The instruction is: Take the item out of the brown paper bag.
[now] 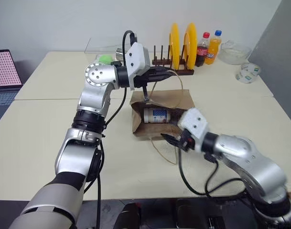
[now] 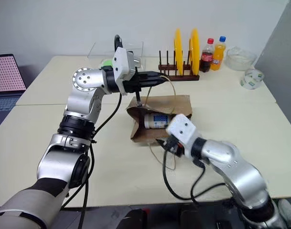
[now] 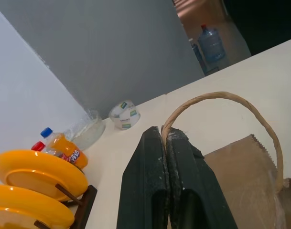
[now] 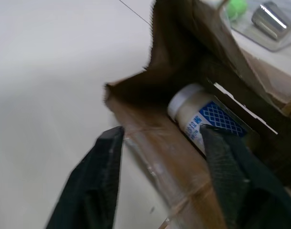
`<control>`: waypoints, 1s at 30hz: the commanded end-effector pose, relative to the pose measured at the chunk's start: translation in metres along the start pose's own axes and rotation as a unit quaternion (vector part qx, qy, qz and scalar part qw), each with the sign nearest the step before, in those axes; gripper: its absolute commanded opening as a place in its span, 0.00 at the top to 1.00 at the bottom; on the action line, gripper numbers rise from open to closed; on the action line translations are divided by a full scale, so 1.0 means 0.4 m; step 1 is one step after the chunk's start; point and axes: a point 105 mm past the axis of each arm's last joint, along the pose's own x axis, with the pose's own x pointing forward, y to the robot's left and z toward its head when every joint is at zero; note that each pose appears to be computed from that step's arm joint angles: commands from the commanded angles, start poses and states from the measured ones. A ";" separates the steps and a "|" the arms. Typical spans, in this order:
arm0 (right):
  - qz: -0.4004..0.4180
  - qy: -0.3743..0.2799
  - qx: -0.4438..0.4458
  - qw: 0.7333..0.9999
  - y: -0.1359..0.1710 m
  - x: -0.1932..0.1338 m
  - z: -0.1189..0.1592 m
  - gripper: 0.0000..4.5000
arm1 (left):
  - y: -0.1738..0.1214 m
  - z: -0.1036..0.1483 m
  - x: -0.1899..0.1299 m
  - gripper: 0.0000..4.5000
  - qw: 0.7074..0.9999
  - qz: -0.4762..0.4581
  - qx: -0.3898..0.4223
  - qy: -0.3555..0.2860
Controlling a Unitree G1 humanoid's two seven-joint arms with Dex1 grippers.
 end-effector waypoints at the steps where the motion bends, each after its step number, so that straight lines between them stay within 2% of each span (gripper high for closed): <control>1: -0.042 0.004 -0.051 0.998 -0.037 0.034 0.010 0.11 | 0.029 0.044 -0.005 1.00 0.999 0.012 0.033 -0.012; 2: -0.049 0.010 -0.066 0.997 -0.044 0.042 0.008 0.02 | 0.031 0.044 -0.006 1.00 0.999 0.013 0.034 -0.012; 3: -0.059 0.016 -0.082 0.995 -0.053 0.051 0.005 0.01 | 0.032 0.044 -0.008 1.00 0.999 0.014 0.035 -0.011; 8: -0.098 0.046 -0.155 0.982 -0.098 0.094 -0.004 0.01 | 0.042 0.048 -0.014 1.00 0.999 0.021 0.038 -0.010; 13: -0.085 0.083 -0.236 0.965 -0.107 0.126 -0.023 0.01 | 0.051 0.051 -0.018 1.00 0.999 0.027 0.039 -0.010; 19: -0.059 0.115 -0.423 0.897 -0.093 0.165 -0.030 0.01 | 0.069 0.055 -0.026 1.00 0.999 0.035 0.040 -0.008; 24: -0.041 0.121 -0.487 0.864 -0.077 0.196 -0.029 0.01 | 0.075 0.053 -0.028 1.00 0.998 0.037 0.041 -0.006; 30: -0.021 0.149 -0.510 0.847 -0.088 0.230 -0.053 0.01 | 0.078 0.054 -0.025 1.00 0.998 0.036 0.043 -0.006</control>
